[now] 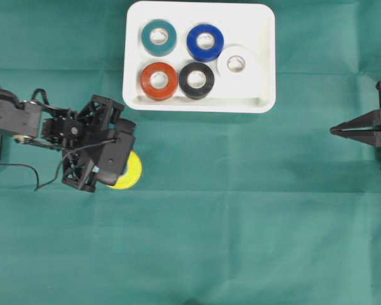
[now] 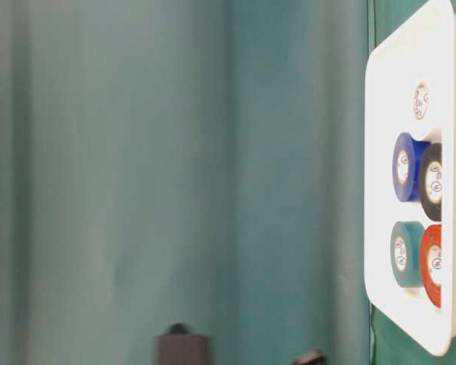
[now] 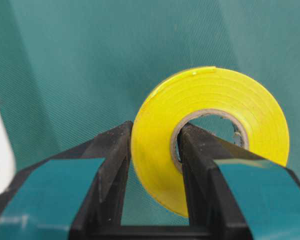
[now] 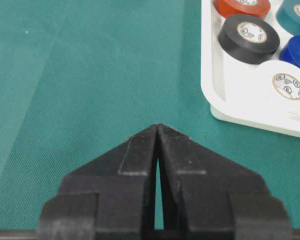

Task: Put the tape into the white case with the left arm.
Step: 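Close the left gripper inside the yellow roll and lift, then carry the yellow roll into the tray's lower right corner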

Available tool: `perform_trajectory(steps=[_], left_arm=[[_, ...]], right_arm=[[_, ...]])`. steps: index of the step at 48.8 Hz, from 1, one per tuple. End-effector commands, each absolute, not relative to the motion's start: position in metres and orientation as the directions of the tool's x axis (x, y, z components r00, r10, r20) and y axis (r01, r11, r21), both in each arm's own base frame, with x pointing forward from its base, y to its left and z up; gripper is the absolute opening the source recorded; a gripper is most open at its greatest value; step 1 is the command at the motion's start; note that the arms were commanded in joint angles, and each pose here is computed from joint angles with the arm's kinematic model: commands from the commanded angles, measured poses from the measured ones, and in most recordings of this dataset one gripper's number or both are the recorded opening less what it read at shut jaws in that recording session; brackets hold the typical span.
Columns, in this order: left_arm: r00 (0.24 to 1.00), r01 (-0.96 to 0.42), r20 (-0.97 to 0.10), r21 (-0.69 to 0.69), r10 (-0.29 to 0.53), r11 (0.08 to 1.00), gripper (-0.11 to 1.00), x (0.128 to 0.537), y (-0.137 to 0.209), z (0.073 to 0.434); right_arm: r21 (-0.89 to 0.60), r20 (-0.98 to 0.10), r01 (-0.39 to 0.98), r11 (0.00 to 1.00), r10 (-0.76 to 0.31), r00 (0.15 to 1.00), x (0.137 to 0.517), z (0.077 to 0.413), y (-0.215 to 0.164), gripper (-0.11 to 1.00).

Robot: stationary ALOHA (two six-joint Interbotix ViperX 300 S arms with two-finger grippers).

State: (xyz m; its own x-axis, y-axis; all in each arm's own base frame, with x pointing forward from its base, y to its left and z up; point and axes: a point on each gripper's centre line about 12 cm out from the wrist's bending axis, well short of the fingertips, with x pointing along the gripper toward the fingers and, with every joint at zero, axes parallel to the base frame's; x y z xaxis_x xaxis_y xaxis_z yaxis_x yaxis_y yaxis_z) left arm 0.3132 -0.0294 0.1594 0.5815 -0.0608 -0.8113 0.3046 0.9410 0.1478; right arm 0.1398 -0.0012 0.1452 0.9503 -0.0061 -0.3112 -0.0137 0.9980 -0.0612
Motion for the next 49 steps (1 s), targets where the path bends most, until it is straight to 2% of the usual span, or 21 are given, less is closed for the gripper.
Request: perform_trajectory(steps=[1, 16, 24, 49], left_arm=[[0.633, 0.299, -0.771, 0.161, -0.070, 0.940, 0.27, 0.314, -0.031, 0.184], [0.665, 0.262, -0.745, 0.173, -0.048, 0.949, 0.27, 0.327, -0.020, 0.192], [0.690, 0.197, -0.724, 0.181, -0.005, 0.964, 0.27, 0.351, 0.000, 0.192], [0.701, 0.011, -0.701, 0.197, 0.133, 0.980, 0.27, 0.416, 0.082, 0.193]], right_arm=[[-0.063, -0.297, -0.014, 0.998, -0.005, 0.955, 0.142, 0.150, -0.001, -0.09], [-0.063, -0.297, -0.013, 0.998, -0.007, 0.955, 0.142, 0.150, -0.001, -0.09], [-0.063, -0.295, -0.014, 0.998, -0.005, 0.955, 0.142, 0.150, -0.001, -0.09], [-0.063, -0.297, -0.014, 0.998, -0.005, 0.955, 0.142, 0.150, -0.001, -0.09]])
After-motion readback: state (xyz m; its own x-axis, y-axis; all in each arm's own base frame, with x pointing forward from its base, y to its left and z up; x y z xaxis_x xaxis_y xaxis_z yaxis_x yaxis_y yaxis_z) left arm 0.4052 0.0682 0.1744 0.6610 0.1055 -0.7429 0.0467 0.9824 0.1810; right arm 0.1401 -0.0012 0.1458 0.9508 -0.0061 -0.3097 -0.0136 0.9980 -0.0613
